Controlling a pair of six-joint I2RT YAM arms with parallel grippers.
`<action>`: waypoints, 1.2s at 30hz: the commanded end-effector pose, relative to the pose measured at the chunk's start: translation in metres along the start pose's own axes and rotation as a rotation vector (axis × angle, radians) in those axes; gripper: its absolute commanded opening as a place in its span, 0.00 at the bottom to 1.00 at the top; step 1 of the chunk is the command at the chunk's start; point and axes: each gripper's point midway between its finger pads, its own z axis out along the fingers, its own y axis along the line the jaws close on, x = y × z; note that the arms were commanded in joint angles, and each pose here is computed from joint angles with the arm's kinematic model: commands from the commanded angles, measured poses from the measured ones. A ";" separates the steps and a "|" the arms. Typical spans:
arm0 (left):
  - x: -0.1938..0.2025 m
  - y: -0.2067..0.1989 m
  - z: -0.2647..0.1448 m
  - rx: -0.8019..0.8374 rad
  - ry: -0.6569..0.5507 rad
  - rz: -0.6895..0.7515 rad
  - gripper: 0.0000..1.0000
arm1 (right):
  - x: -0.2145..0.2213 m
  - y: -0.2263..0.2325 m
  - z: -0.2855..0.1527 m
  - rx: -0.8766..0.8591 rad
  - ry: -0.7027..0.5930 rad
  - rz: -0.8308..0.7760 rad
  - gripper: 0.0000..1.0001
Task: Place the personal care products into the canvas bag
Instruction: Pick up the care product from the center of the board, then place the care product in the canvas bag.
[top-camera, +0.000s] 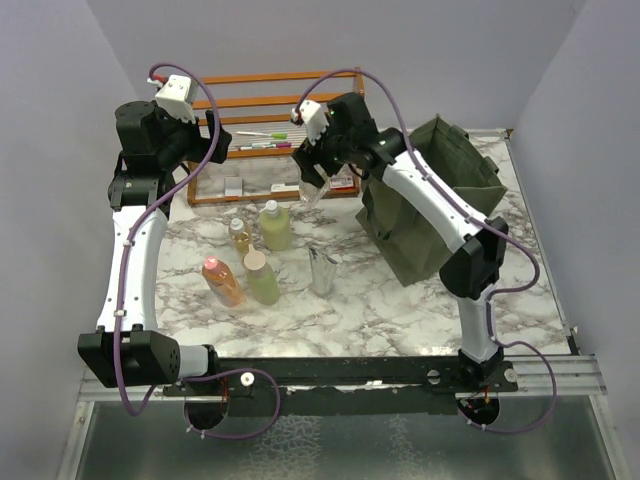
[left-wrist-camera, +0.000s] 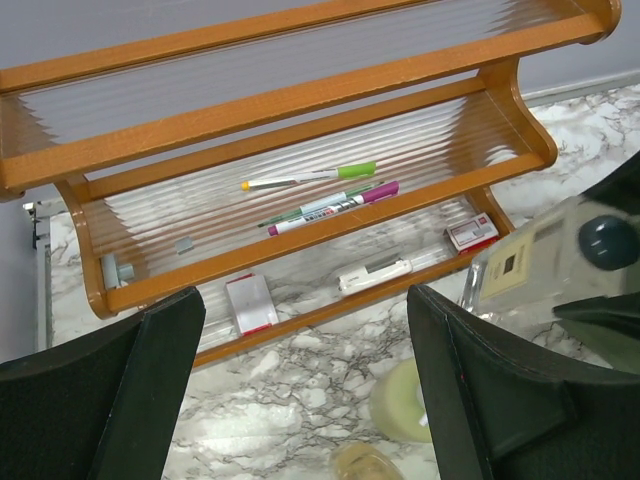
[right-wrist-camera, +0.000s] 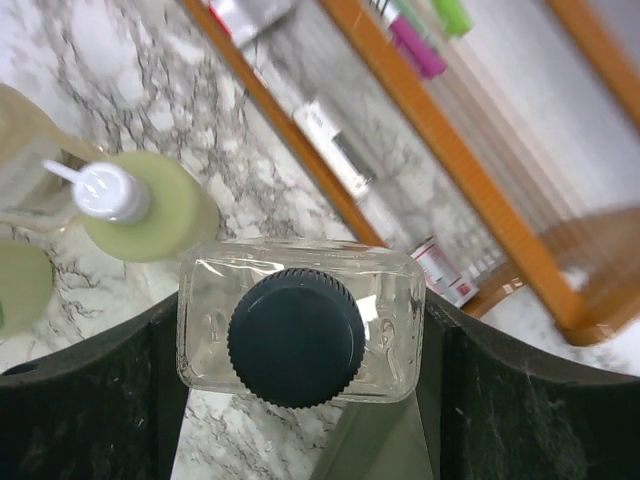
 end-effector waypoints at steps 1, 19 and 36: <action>-0.010 -0.002 -0.002 0.025 -0.030 0.024 0.85 | -0.131 -0.013 -0.123 0.104 -0.396 -0.136 0.01; 0.001 -0.014 0.010 0.116 0.001 0.011 0.84 | -0.199 -0.029 -0.287 0.358 -0.660 -0.245 0.01; 0.009 -0.118 0.054 0.400 0.030 0.108 0.83 | -0.140 -0.082 -0.346 0.566 -0.585 -0.148 0.01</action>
